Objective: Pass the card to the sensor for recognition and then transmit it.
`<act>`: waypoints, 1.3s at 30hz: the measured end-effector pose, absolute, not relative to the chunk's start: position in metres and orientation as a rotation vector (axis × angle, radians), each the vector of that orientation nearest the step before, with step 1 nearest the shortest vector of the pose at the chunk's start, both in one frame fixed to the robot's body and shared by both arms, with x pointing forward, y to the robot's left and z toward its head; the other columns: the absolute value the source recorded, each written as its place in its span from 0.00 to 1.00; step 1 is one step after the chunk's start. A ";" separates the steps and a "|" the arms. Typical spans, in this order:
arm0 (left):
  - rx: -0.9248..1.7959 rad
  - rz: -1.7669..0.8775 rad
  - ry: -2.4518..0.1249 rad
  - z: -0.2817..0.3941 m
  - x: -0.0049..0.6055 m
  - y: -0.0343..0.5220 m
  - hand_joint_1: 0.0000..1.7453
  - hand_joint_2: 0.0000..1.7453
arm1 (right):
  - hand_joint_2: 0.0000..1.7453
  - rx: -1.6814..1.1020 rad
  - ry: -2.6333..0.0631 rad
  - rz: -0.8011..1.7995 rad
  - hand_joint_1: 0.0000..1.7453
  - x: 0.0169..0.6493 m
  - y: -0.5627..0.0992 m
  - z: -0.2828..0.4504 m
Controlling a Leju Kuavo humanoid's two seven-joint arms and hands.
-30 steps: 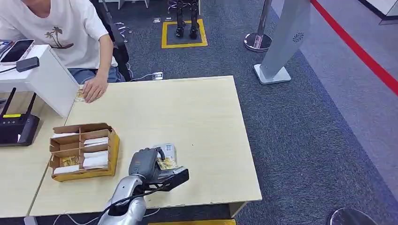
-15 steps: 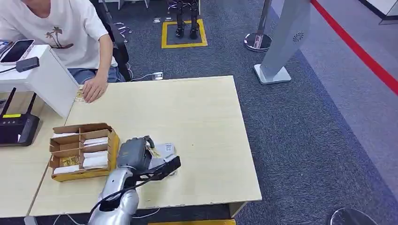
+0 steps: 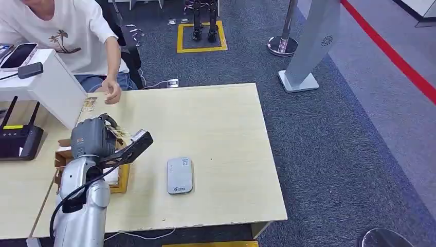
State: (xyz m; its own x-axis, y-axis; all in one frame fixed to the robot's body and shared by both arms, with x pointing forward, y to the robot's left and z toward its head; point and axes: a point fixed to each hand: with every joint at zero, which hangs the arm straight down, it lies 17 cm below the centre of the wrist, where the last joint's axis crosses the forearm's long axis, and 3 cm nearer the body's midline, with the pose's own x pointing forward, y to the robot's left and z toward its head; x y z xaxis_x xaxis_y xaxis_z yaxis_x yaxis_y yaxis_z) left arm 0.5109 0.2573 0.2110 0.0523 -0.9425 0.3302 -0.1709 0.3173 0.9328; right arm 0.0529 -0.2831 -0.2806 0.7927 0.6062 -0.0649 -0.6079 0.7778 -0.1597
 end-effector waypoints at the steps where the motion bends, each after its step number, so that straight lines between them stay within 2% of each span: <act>1: 1.122 -0.819 -1.400 0.214 0.512 0.262 1.00 1.00 | 0.00 -0.176 0.010 0.657 0.00 0.053 -0.283 -0.281; 22: 1.372 -0.676 -1.197 0.264 0.530 0.416 1.00 1.00 | 0.00 -0.177 -0.003 0.680 0.00 0.056 -0.283 -0.281; 39: 1.372 -0.661 -1.176 0.265 0.530 0.433 1.00 1.00 | 0.00 -0.177 -0.008 0.681 0.00 0.057 -0.283 -0.281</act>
